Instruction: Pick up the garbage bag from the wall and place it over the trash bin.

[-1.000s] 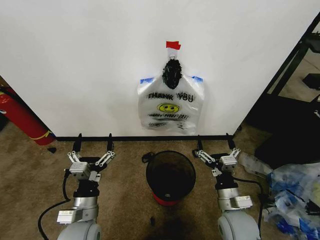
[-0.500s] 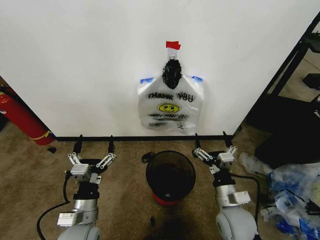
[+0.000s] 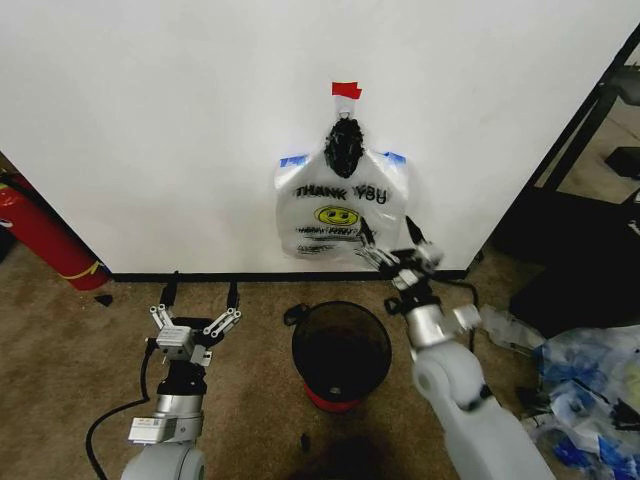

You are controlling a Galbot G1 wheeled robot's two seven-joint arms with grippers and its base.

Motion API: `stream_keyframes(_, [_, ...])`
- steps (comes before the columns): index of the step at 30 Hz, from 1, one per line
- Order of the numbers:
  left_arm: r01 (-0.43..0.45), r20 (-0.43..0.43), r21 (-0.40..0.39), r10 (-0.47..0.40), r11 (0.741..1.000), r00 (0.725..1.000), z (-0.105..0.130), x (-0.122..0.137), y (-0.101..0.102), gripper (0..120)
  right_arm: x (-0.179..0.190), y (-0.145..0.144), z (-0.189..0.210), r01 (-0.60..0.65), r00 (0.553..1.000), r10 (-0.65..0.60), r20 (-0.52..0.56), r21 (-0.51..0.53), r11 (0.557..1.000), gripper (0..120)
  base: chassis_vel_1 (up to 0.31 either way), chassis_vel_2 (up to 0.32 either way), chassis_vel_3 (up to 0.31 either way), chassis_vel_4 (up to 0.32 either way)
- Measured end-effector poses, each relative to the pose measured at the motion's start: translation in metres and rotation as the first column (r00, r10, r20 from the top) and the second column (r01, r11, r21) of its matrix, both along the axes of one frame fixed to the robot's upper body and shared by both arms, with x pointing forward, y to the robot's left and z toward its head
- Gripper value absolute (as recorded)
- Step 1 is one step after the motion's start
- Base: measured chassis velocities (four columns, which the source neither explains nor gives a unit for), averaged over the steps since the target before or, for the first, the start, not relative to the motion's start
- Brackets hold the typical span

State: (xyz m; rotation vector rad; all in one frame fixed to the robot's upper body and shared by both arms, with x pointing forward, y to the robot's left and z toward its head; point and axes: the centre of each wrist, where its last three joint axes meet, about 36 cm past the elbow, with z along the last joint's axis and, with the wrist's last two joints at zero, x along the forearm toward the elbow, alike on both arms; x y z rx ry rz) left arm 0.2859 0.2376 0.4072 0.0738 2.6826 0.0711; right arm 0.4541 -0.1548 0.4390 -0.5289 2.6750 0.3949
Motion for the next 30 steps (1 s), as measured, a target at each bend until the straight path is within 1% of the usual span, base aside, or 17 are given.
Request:
stream_keyframes(3, [-0.006, -0.001, 0.005, 0.006, 1.000, 1.000, -0.002, 0.002, 0.003, 100, 0.034, 0.021, 0.004, 0.016, 0.999, -0.015, 0.030, -0.032, 0.999, 100, 0.000, 0.000, 0.000, 0.000])
stream_keyframes(5, [-0.008, -0.001, 0.008, 0.008, 1.000, 1.000, -0.002, 0.004, 0.005, 100, 0.048, 0.031, 0.008, 0.024, 0.998, -0.021, 0.053, -0.054, 0.998, 100, 0.000, 0.000, 0.000, 0.000])
stream_keyframes(6, [-0.008, -0.001, 0.008, 0.008, 1.000, 1.000, -0.002, 0.004, 0.005, 100, 0.048, 0.031, 0.008, 0.024, 0.998, -0.021, 0.053, -0.054, 0.998, 100, 0.000, 0.000, 0.000, 0.000])
stream_keyframes(9, [-0.012, -0.005, 0.008, 0.012, 1.000, 1.000, -0.005, 0.007, 0.007, 100, 0.070, 0.045, 0.014, 0.052, 0.994, -0.042, 0.098, -0.100, 0.994, 100, 0.000, 0.000, 0.000, 0.000])
stream_keyframes(11, [-0.016, -0.009, 0.007, 0.016, 1.000, 1.000, -0.007, 0.008, 0.007, 100, 0.079, 0.050, 0.017, 0.076, 0.992, -0.063, 0.109, -0.116, 0.990, 100, 0.000, 0.000, 0.000, 0.000])
stream_keyframes(14, [-0.017, -0.013, 0.006, 0.017, 1.000, 1.000, -0.009, 0.009, 0.007, 100, 0.087, 0.051, 0.018, 0.092, 0.991, -0.079, 0.107, -0.121, 0.988, 100, 0.000, 0.000, 0.000, 0.000])
stream_keyframes(15, [-0.017, -0.016, 0.005, 0.017, 1.000, 1.000, -0.011, 0.009, 0.007, 100, 0.091, 0.052, 0.018, 0.101, 0.991, -0.088, 0.104, -0.123, 0.987, 97, 0.000, 0.000, 0.000, 0.000])
stream_keyframes(17, [-0.017, -0.018, 0.003, 0.017, 1.000, 1.000, -0.012, 0.010, 0.007, 100, 0.097, 0.052, 0.018, 0.117, 0.990, -0.106, 0.096, -0.125, 0.985, 88, 0.000, 0.000, 0.000, 0.000])
stream_keyframes(20, [-0.016, -0.019, 0.002, 0.016, 1.000, 1.000, -0.014, 0.012, 0.007, 100, 0.103, 0.051, 0.018, 0.132, 0.989, -0.122, 0.082, -0.126, 0.983, 79, 0.000, 0.000, 0.000, 0.000])
stream_keyframes(24, [-0.016, -0.021, 0.000, 0.016, 1.000, 1.000, -0.015, 0.013, 0.006, 100, 0.110, 0.053, 0.015, 0.140, 0.989, -0.133, 0.065, -0.124, 0.982, 75, 0.000, 0.000, 0.000, 0.000])
stream_keyframes(30, [-0.018, -0.023, -0.001, 0.018, 1.000, 1.000, -0.017, 0.013, 0.007, 100, 0.115, 0.052, 0.014, 0.155, 0.988, -0.150, 0.047, -0.122, 0.980, 75, 0.000, 0.000, 0.000, 0.000])
